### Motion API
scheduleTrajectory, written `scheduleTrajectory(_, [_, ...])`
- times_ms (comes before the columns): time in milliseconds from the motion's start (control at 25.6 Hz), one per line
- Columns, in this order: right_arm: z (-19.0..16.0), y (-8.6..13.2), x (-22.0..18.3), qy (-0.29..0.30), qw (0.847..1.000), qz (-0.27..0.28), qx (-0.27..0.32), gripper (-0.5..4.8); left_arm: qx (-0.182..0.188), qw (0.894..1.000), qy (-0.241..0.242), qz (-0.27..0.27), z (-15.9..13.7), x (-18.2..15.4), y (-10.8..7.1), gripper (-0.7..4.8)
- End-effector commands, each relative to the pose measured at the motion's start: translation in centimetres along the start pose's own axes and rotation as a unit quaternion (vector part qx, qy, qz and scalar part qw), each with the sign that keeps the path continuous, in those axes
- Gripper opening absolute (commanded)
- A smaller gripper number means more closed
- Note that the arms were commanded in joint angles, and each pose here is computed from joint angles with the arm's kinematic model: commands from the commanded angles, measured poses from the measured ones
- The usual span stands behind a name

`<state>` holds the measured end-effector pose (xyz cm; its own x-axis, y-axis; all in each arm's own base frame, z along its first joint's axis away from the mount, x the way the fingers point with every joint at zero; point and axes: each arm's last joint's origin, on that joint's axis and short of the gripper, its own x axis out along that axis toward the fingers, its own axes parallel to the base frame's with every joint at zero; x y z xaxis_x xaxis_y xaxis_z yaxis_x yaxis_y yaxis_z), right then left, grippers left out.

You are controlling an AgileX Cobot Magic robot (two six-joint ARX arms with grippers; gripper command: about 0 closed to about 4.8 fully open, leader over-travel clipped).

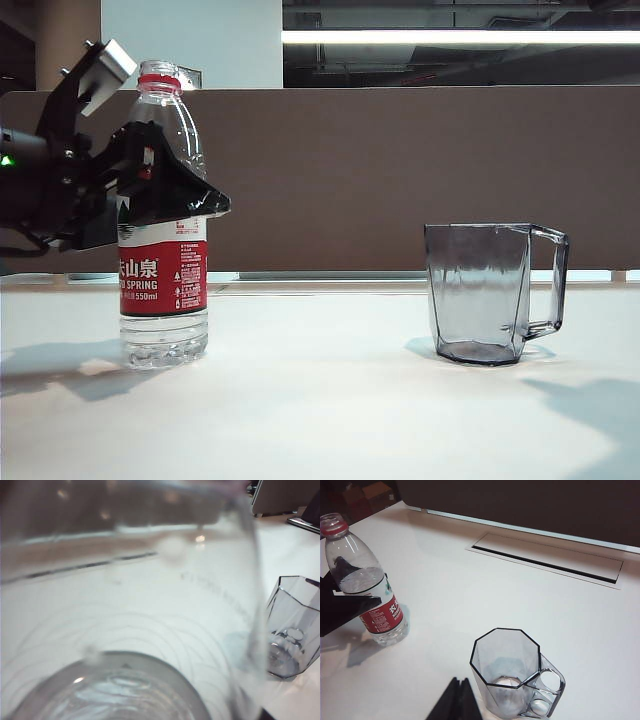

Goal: Pick up the mineral water bottle with the left hand on the table and pour water into the mug until it's half full.

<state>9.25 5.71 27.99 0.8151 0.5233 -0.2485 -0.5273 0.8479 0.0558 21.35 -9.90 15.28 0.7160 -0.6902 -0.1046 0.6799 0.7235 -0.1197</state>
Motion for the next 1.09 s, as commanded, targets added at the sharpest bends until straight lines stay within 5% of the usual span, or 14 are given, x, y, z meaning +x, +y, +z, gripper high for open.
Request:
scheduleTrajectory(39, [0.4, 0.0, -0.1, -0.013, 1.000, 0.002, -0.002, -0.02, 0.002, 1.000, 0.001, -0.001, -0.2, 0.1, 0.1, 4.79])
scheduleTrajectory(978, [0.4, 0.0, -0.1, -0.013, 1.000, 0.002, -0.002, -0.02, 0.013, 1.000, -0.007, -0.004, -1.1, 0.8, 0.4, 4.76])
scheduleTrajectory(1056, [0.4, 0.0, -0.1, -0.013, 1.000, 0.002, -0.002, -0.02, 0.013, 1.000, -0.007, -0.006, -1.1, 0.8, 0.4, 2.70])
scheduleTrajectory(1095, [0.4, 0.0, -0.1, -0.013, 1.000, 0.002, -0.002, -0.02, 0.013, 1.000, -0.007, -0.006, -1.1, 0.8, 0.4, 2.52])
